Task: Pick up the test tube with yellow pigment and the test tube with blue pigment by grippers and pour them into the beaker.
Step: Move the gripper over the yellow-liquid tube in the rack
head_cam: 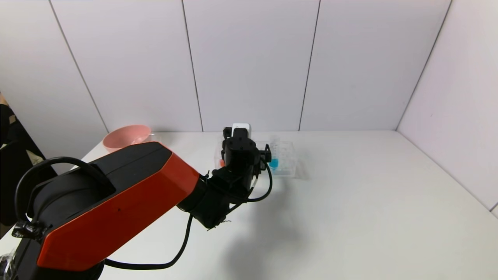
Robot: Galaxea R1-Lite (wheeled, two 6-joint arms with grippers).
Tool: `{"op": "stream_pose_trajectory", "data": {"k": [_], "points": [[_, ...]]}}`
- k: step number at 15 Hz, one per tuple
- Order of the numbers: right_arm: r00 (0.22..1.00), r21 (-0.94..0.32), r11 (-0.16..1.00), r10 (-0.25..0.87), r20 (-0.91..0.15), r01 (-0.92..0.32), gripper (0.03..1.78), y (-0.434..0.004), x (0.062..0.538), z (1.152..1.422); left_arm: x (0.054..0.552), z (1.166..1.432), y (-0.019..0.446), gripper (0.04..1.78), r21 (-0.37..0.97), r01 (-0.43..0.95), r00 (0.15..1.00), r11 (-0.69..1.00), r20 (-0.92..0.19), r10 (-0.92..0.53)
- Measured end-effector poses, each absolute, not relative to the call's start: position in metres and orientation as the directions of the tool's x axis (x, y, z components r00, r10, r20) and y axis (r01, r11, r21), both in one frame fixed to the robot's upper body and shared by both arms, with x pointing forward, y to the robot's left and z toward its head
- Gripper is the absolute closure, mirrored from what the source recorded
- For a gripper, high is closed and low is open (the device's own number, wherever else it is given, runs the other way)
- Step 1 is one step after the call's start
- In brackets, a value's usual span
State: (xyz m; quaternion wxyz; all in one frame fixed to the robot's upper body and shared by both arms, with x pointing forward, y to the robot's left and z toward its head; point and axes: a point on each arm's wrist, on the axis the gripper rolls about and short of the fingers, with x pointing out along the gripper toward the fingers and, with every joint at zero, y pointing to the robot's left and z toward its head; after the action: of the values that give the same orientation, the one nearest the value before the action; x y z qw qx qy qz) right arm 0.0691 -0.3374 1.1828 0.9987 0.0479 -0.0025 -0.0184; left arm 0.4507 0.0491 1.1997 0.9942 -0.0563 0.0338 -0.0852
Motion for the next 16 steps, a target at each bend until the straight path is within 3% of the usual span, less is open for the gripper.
{"op": "stream_pose_trajectory", "data": {"k": [16], "points": [[0.999, 0.096, 0.995, -0.037, 0.003, 0.037, 0.1, -0.337, 0.069, 1.183, 0.464, 1.194, 0.052, 0.06, -0.128, 0.163, 0.983, 0.978, -0.066, -0.172]]}}
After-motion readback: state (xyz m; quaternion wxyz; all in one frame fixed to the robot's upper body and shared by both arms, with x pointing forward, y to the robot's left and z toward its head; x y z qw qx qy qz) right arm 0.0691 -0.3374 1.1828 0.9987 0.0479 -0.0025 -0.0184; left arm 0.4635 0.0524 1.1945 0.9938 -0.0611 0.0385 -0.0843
